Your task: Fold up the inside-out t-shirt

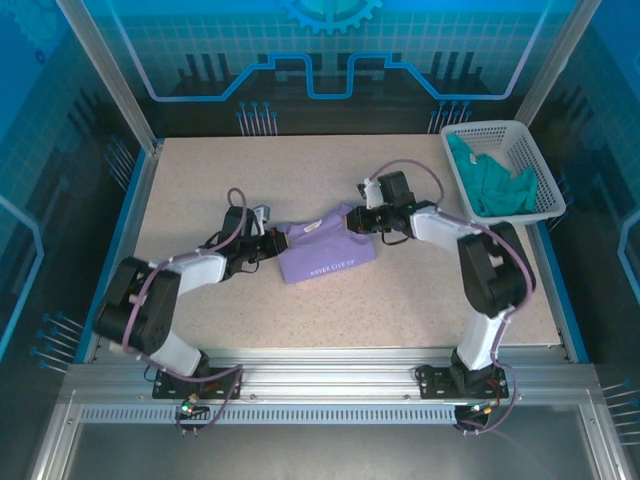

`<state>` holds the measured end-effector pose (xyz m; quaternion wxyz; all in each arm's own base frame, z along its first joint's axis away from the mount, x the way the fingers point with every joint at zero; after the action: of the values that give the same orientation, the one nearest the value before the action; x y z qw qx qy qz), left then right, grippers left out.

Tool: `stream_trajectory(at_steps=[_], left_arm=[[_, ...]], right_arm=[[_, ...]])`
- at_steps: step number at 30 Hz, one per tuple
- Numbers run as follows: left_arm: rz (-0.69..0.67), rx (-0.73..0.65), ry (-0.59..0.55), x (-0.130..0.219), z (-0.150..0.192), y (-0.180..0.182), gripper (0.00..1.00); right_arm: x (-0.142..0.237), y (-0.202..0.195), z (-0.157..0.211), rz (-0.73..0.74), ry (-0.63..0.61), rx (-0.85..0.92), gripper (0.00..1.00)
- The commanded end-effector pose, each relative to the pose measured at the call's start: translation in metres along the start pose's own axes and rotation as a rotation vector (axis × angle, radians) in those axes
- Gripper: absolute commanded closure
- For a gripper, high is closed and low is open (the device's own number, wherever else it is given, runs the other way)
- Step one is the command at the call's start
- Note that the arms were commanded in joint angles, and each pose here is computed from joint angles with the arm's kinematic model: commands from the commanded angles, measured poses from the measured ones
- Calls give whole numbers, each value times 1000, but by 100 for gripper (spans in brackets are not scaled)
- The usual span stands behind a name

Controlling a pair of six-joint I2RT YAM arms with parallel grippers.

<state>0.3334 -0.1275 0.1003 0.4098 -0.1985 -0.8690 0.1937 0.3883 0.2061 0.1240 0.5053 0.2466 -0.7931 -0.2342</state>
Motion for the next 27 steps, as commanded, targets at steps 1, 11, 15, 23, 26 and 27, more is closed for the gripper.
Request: stream_trajectory(at_steps=[1,11,15,23,26,27], left_arm=[[-98,53,-25,-12,-9,29,83],[-90,151,46,28,13,19,20],[-35,159,118,12,22,10,17],[41,90,192,-26,26,-20,25],[61,64,172,-33,18,-28,49],[47,53,168,-34,14,-26,59]], right_arm=[[-28,-19,-6,124,81,-17,73],[44,-16,2,183,-8,37,42],[45,-14,17,160,10,25,39],[42,-17,24,155,21,20,38],[40,-20,27,156,25,9,38],[39,-22,28,157,27,7,38]])
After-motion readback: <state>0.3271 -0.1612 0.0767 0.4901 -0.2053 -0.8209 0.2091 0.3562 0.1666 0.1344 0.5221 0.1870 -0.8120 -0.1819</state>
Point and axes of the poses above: each hand's point on the last joint's axis, 136 mm out from that joint toward the fingers, its own x axis back along the fingers, its own y axis along the line the jaws close on, z = x × y, the point moved 6 cm from there along x, back along the fingers, and after that the axes turned 12 degrees about -x, right-handed, at the moved point
